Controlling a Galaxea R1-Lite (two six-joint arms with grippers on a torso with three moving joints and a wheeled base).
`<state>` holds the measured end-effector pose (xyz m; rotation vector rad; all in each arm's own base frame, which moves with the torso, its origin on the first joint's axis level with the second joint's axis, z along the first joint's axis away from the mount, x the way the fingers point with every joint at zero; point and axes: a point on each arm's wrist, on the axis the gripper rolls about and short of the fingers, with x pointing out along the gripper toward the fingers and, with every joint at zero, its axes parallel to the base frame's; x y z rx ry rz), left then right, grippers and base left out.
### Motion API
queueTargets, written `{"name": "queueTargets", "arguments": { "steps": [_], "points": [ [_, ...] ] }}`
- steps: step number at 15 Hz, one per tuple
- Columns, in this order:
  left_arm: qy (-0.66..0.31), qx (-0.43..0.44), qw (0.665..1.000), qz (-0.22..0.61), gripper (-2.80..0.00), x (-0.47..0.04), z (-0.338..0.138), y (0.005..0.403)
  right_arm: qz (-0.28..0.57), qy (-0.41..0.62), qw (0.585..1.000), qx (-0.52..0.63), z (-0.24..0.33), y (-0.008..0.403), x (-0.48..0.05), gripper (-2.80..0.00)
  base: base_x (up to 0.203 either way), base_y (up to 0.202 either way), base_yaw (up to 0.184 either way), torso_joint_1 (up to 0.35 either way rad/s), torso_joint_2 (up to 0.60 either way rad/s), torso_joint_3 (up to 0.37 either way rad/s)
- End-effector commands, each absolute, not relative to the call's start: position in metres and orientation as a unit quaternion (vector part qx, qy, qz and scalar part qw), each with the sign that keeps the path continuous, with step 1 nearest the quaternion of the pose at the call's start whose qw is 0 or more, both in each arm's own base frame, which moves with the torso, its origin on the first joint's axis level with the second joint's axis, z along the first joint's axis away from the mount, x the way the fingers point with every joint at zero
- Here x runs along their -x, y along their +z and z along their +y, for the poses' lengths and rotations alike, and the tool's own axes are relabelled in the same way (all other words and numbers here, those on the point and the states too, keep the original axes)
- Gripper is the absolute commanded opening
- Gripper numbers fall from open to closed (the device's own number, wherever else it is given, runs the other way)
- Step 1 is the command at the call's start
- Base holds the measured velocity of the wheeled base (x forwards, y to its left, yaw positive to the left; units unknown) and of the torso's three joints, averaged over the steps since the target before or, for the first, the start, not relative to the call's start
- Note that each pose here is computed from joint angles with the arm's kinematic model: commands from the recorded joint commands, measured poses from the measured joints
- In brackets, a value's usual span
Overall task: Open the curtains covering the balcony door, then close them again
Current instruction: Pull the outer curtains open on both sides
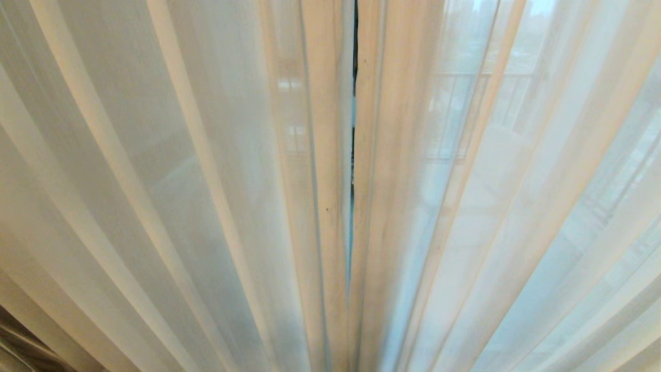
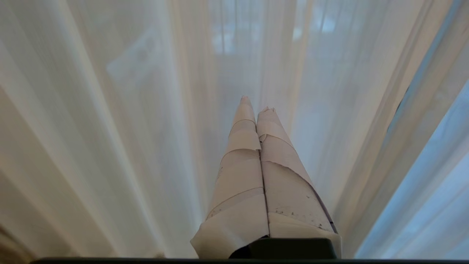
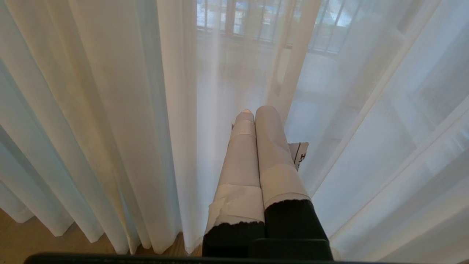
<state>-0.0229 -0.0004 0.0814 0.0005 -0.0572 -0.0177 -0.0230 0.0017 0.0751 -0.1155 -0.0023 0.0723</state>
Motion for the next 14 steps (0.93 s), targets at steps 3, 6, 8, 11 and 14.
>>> {"name": "queueTargets", "arguments": {
  "steps": [3, 6, 8, 11, 14],
  "points": [
    [-0.008, -0.008, 0.996, -0.083, -2.8, 0.024, 0.0, 0.093, -0.001, 0.037, 0.998, 0.058, 0.002, 0.075, 0.023, -2.8, 0.0, 0.0, 0.0, 0.0, 0.0, 0.0],
    [-0.003, -0.038, 0.991, -0.128, -2.8, 0.026, 0.0, 0.101, -0.001, 0.037, 0.998, 0.058, 0.002, 0.075, 0.023, -2.8, 0.0, 0.0, 0.0, 0.0, 0.0, 0.0],
    [0.006, -0.063, 0.985, -0.158, -2.8, 0.028, 0.0, 0.108, -0.001, 0.037, 0.998, 0.058, 0.002, 0.075, 0.023, -2.8, 0.0, 0.0, 0.0, 0.0, 0.0, 0.0],
    [0.012, -0.088, 0.978, -0.189, -2.8, 0.031, 0.0, 0.115, -0.001, 0.037, 0.998, 0.058, 0.002, 0.075, 0.023, -2.8, 0.0, 0.0, 0.0, 0.0, 0.0, 0.0],
    [0.009, -0.091, 0.976, -0.198, -2.8, 0.039, 0.0, 0.131, -0.001, 0.037, 0.998, 0.058, 0.002, 0.075, 0.023, -2.8, 0.0, 0.0, 0.0, 0.0, 0.0, 0.0]
  ]
}}
